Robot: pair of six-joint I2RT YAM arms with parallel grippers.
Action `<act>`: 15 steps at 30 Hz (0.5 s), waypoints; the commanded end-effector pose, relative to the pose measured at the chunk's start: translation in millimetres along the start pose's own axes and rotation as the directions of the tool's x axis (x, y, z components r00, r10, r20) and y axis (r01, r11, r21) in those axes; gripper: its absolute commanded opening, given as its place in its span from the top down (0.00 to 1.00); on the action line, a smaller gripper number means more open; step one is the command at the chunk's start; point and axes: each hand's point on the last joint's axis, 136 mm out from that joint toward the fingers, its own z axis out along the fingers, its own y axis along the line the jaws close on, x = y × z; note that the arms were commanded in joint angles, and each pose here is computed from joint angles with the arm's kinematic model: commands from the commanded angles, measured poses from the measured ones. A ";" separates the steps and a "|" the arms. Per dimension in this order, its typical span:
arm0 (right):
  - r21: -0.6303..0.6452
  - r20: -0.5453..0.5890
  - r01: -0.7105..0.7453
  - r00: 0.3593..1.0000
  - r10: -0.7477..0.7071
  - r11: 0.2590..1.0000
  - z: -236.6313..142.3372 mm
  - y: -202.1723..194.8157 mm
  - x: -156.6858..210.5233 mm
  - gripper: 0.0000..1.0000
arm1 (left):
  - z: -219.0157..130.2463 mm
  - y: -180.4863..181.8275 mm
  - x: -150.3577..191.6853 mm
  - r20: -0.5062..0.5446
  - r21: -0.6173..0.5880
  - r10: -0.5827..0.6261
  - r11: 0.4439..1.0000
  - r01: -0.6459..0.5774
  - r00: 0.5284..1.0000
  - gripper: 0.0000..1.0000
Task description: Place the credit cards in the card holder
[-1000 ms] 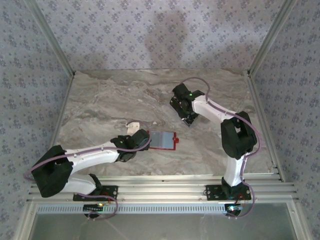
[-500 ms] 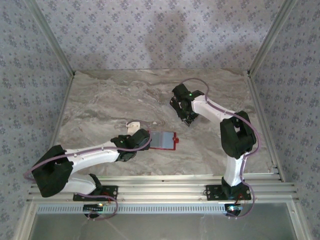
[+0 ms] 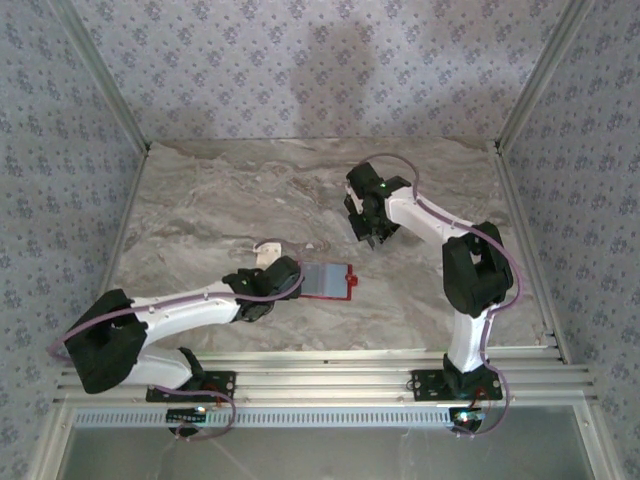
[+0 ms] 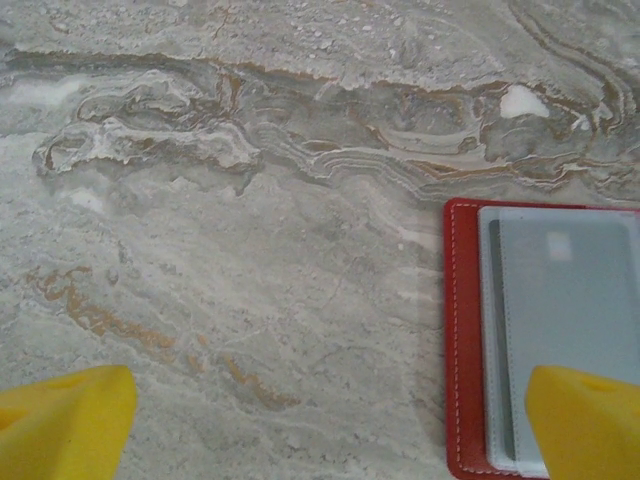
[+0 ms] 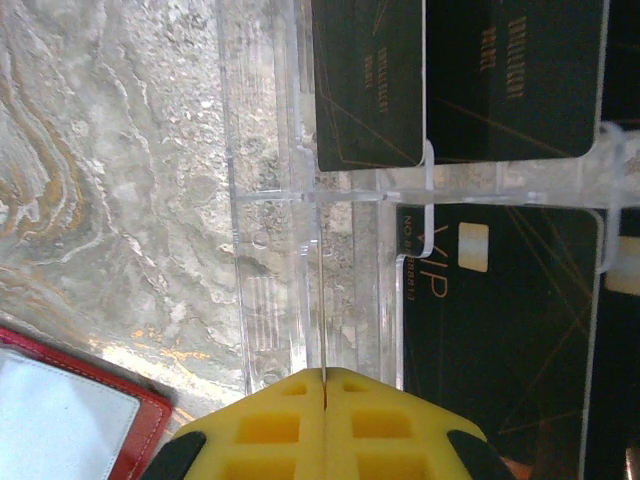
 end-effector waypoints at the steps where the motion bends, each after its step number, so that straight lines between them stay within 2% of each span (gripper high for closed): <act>1: -0.034 0.052 0.035 0.998 -0.034 0.999 -28.9 7.2 -12.7 1.00 | -1.8 -9.3 -10.6 0.006 0.023 0.006 1.000 -0.006 1.000 0.00; 9: -0.082 0.165 -0.006 0.986 0.020 0.997 -75.8 10.9 -24.8 1.00 | 1.8 -14.0 -13.1 -0.007 0.016 0.048 0.999 -0.048 0.999 0.00; 12: -0.190 0.207 -0.068 0.972 0.108 0.979 -92.1 24.1 -23.0 1.00 | 5.8 -18.2 -13.6 -0.025 0.021 0.082 0.996 -0.082 0.996 0.00; 15: -0.345 0.225 -0.143 0.947 0.230 0.928 -99.5 41.7 -16.3 1.00 | 11.6 -22.0 -14.0 -0.041 0.020 0.112 0.994 -0.111 0.993 0.00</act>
